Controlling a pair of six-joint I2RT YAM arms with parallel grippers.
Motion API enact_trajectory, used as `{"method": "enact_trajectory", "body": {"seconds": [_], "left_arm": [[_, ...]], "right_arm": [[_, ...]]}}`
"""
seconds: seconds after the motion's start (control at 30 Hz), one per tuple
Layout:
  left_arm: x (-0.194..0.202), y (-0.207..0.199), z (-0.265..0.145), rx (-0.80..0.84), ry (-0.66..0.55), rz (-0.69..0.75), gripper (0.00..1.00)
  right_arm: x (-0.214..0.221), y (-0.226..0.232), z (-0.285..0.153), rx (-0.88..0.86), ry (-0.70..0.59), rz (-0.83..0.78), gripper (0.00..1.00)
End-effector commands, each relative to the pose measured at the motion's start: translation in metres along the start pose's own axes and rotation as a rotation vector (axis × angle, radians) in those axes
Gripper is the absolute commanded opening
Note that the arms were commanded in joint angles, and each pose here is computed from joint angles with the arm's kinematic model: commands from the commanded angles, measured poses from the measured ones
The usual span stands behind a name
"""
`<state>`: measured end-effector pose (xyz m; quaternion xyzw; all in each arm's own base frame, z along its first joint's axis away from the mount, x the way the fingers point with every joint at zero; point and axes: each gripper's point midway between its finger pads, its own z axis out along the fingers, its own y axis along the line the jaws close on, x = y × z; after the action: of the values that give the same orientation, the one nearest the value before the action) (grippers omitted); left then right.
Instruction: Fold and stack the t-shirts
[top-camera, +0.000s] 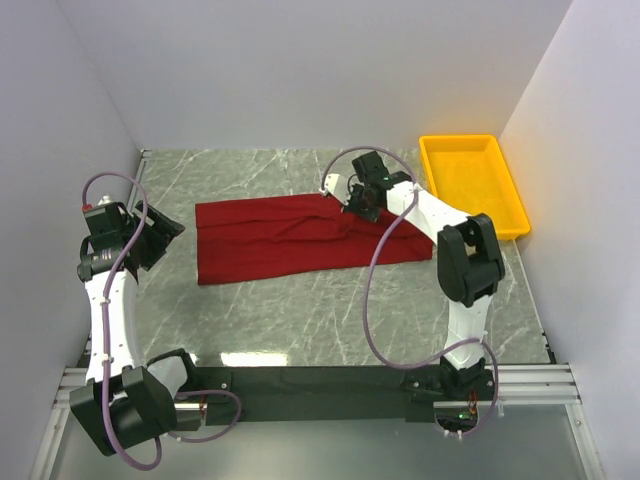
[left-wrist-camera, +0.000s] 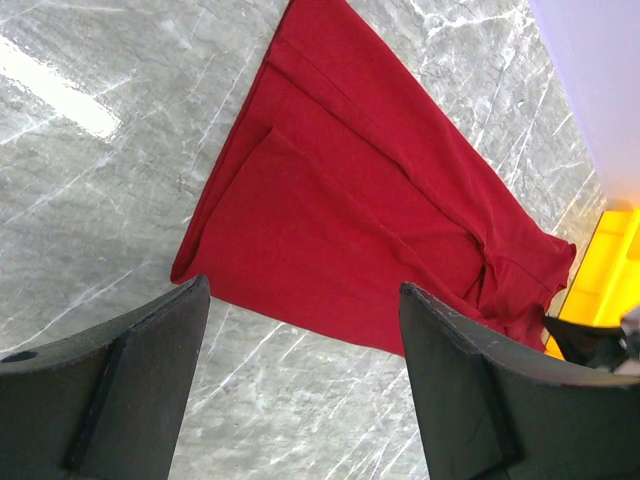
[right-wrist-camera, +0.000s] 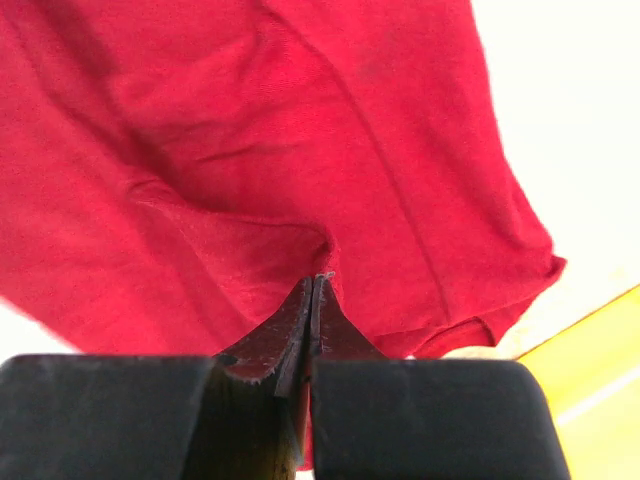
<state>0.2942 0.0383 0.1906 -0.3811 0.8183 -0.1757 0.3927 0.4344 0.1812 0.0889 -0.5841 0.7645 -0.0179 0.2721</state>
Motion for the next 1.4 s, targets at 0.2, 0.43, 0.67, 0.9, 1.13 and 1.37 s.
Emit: {"method": "enact_trajectory", "body": {"seconds": [0.2, 0.43, 0.67, 0.9, 1.13, 1.37], "left_arm": [[-0.005, -0.010, -0.001, 0.051, -0.016, -0.001, 0.81], [-0.005, -0.009, 0.002, 0.046, -0.009, 0.003, 0.81], [-0.004, -0.008, 0.005, 0.050, -0.001, -0.007, 0.81], [-0.004, -0.007, 0.006, 0.041, 0.003, -0.004, 0.81], [-0.007, -0.008, 0.002, 0.039, -0.008, 0.017, 0.81], [0.000, -0.010, 0.009, 0.072, 0.027, -0.001, 0.80]], "right_arm": [[-0.014, -0.065, 0.007, 0.236, 0.016, -0.011, 0.00], [-0.021, -0.074, 0.016, 0.283, 0.006, -0.050, 0.00], [-0.027, -0.070, 0.030, 0.304, 0.019, -0.065, 0.17], [-0.029, -0.084, 0.016, 0.346, -0.017, 0.033, 0.36], [0.054, -0.058, -0.015, 0.024, 0.051, 0.259, 0.39], [0.128, -0.025, -0.031, -0.143, 0.140, 0.375, 0.39]]}}
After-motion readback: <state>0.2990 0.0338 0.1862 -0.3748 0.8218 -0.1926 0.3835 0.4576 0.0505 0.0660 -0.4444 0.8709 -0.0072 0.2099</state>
